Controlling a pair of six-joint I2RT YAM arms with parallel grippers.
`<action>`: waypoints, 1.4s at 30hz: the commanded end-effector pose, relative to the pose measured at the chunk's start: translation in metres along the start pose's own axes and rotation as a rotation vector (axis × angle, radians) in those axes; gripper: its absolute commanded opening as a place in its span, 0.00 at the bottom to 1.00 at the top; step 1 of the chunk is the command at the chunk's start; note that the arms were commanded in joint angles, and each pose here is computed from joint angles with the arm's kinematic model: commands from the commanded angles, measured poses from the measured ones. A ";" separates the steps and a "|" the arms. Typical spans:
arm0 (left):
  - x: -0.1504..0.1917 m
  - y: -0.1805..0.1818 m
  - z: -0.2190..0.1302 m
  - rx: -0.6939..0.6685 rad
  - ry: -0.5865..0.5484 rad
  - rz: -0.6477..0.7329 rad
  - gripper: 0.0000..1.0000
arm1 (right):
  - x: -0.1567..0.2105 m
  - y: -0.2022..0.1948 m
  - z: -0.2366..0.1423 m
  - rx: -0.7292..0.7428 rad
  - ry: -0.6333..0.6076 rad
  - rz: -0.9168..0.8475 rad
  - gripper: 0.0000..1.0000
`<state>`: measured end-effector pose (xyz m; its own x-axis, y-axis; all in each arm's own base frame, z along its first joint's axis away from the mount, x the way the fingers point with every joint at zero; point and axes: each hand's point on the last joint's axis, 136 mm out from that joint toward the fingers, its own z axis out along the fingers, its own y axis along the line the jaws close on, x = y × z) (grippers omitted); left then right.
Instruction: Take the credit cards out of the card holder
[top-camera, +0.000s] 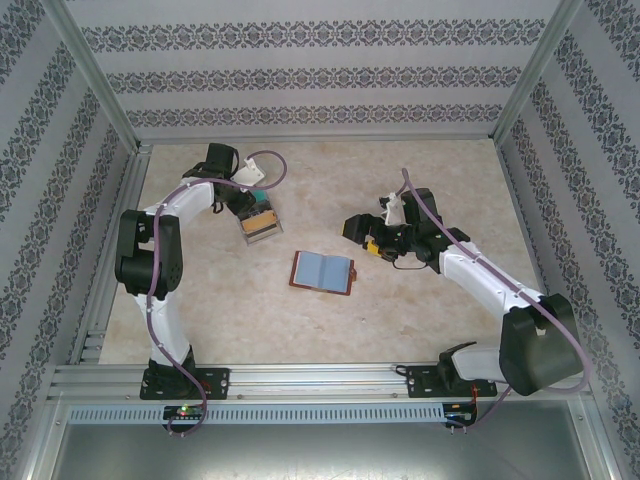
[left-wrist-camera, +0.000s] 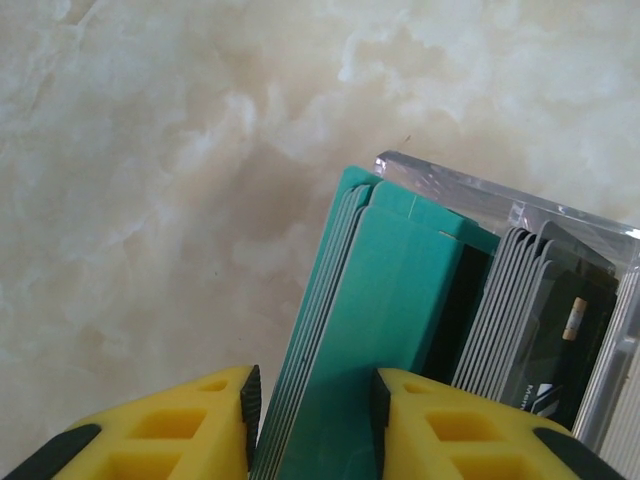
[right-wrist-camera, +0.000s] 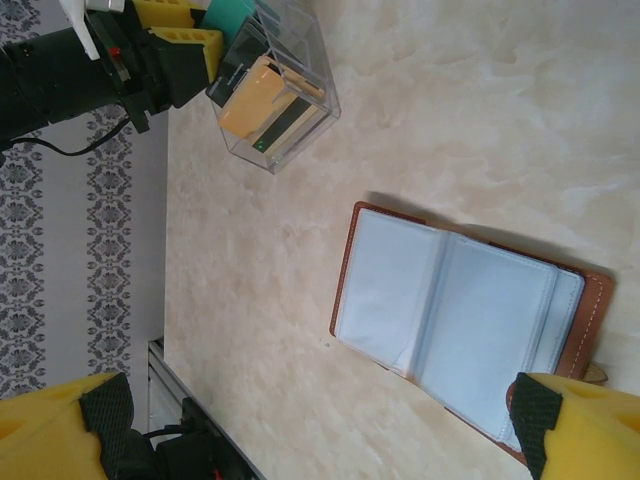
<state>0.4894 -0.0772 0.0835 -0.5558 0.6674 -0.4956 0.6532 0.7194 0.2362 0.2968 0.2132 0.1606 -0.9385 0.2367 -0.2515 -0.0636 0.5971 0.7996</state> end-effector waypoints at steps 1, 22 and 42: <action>0.010 0.000 0.004 0.016 0.047 0.005 0.35 | -0.007 0.008 -0.001 -0.024 -0.007 -0.020 0.98; -0.039 -0.006 -0.069 0.042 -0.153 -0.037 0.54 | -0.013 0.012 -0.004 -0.031 -0.025 -0.035 0.98; 0.008 0.001 -0.237 -0.353 -0.558 -0.760 0.99 | -0.055 -0.054 -0.104 0.452 -0.435 -0.193 0.98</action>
<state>0.3696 -0.0581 0.2627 -0.4624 0.1108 -0.8797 0.2251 0.9743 0.0044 0.3137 0.1277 0.1934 -0.7676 0.3505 -0.5366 -0.0507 0.8014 0.5960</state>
